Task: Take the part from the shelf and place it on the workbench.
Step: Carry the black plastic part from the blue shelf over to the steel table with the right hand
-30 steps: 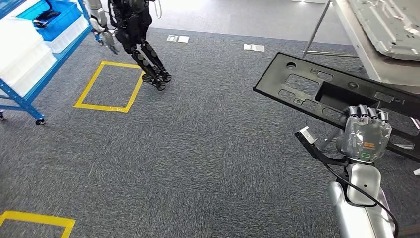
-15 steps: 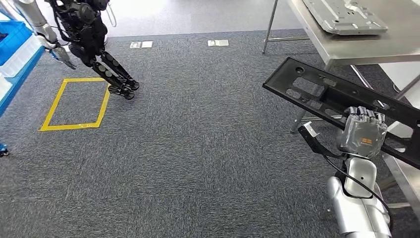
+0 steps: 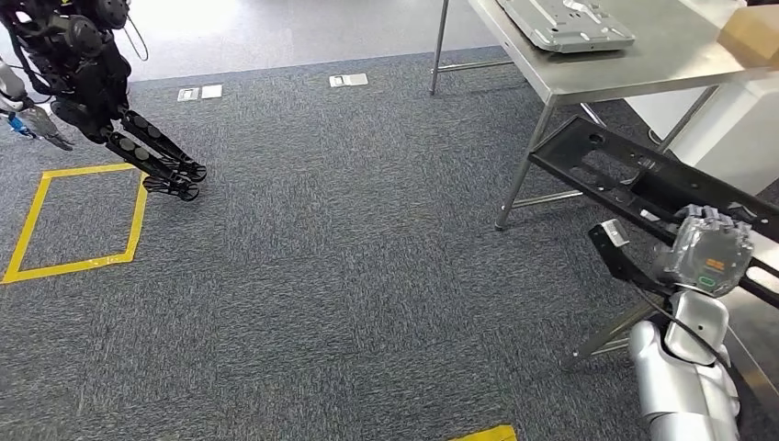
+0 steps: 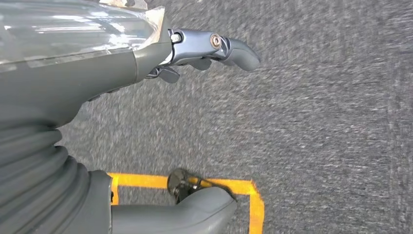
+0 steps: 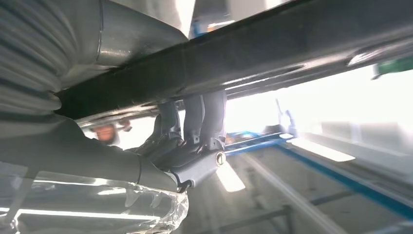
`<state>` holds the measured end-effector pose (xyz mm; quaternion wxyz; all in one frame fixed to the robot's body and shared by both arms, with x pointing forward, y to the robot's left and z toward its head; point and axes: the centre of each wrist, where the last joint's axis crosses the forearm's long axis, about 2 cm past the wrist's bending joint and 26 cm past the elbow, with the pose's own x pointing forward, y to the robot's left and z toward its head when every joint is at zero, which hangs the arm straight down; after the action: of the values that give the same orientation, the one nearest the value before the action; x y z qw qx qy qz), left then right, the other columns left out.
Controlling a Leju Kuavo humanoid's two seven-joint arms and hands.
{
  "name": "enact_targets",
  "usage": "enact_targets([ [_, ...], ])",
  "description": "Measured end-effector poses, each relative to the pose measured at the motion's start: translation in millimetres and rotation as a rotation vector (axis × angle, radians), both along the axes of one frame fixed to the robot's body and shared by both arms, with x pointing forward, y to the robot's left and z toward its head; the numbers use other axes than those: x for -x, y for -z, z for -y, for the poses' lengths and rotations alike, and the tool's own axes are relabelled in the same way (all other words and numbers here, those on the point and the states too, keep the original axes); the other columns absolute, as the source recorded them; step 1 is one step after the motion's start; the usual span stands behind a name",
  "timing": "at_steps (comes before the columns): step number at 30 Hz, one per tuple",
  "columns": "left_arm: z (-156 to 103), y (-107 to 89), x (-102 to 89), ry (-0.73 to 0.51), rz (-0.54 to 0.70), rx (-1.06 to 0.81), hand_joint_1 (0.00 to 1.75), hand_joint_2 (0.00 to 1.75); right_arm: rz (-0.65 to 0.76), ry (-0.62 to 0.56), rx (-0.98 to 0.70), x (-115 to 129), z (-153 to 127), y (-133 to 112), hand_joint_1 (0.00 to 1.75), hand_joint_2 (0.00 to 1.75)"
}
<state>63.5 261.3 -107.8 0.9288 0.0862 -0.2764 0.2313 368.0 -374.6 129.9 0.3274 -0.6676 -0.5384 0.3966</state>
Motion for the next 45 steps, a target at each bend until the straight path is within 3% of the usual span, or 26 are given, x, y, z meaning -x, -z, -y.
enact_targets([
  [13, -1.4, -0.9, -6.8, 0.016, 0.022, 0.014, 0.0, 1.75, -0.084, 0.233, -0.012, -0.5, 52.4, 11.1, 1.75, 1.75],
  [20, -0.6, -1.0, -7.0, 0.016, 0.03, 0.019, 0.0, 1.75, -0.143, 0.297, -0.022, 2.8, 70.6, 18.9, 1.75, 1.75],
  [45, -4.0, -2.2, -14.9, -0.006, 0.059, 0.011, 0.0, 1.75, -0.255, 0.465, -0.077, 9.4, 98.1, 31.2, 1.75, 1.75],
])
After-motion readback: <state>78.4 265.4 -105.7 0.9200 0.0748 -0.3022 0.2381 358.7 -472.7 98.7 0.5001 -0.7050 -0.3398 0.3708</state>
